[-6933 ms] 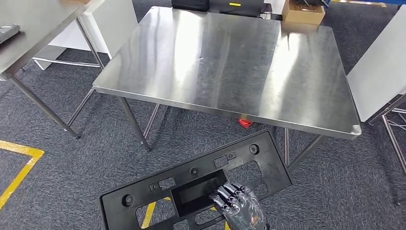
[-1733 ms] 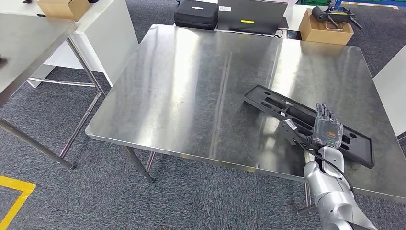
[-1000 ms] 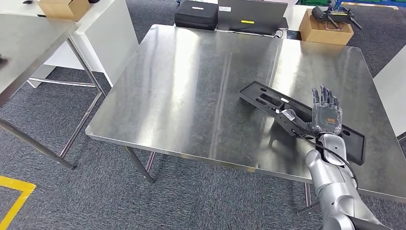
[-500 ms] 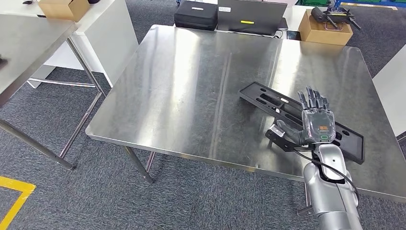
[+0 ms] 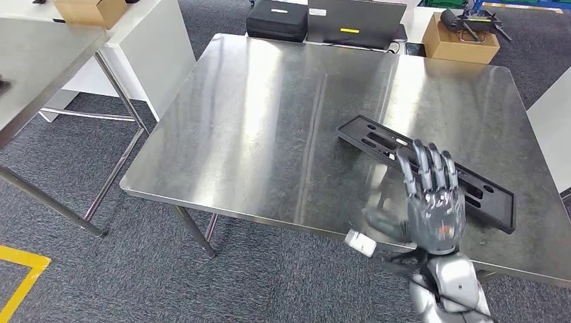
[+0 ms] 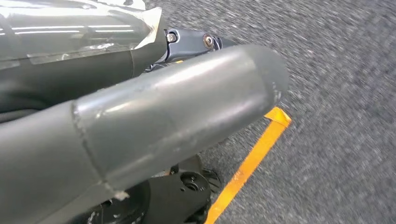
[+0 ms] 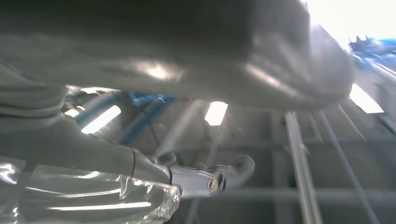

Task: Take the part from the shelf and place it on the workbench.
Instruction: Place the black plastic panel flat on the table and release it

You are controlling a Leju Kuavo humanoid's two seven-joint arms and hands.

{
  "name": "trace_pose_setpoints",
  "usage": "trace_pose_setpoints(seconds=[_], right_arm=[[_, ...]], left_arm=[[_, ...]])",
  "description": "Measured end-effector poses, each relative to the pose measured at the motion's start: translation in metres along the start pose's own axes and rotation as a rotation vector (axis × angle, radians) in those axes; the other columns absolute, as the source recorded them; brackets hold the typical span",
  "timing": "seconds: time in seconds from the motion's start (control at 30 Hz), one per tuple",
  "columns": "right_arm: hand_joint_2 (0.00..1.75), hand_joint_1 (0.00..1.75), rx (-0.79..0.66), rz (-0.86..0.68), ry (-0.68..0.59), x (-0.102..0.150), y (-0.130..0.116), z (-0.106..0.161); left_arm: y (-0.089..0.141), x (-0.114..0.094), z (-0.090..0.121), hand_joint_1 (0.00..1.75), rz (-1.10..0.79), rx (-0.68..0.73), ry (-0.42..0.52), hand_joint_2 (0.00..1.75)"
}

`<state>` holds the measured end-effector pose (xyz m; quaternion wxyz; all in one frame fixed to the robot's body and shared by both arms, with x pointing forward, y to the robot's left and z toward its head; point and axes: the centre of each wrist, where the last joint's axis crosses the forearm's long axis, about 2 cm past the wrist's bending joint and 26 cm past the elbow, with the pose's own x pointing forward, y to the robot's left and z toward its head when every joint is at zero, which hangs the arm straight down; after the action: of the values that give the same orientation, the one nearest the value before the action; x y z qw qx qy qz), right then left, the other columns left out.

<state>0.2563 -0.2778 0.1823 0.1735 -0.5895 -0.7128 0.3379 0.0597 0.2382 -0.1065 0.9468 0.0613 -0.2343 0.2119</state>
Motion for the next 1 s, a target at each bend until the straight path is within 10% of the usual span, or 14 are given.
trace_pose_setpoints(seconds=[0.37,1.0], right_arm=[[0.0,0.0,-0.179,-0.123,-0.161,0.061,-0.108,0.035],[0.0,0.0,-0.142,-0.357,0.014,0.083,-0.117,0.045]], left_arm=[[-0.007,-0.005,0.004,0.0,0.096,0.035,0.02,0.0],[-0.015,-0.01,0.008,0.0,0.181,0.057,0.061,0.0]])
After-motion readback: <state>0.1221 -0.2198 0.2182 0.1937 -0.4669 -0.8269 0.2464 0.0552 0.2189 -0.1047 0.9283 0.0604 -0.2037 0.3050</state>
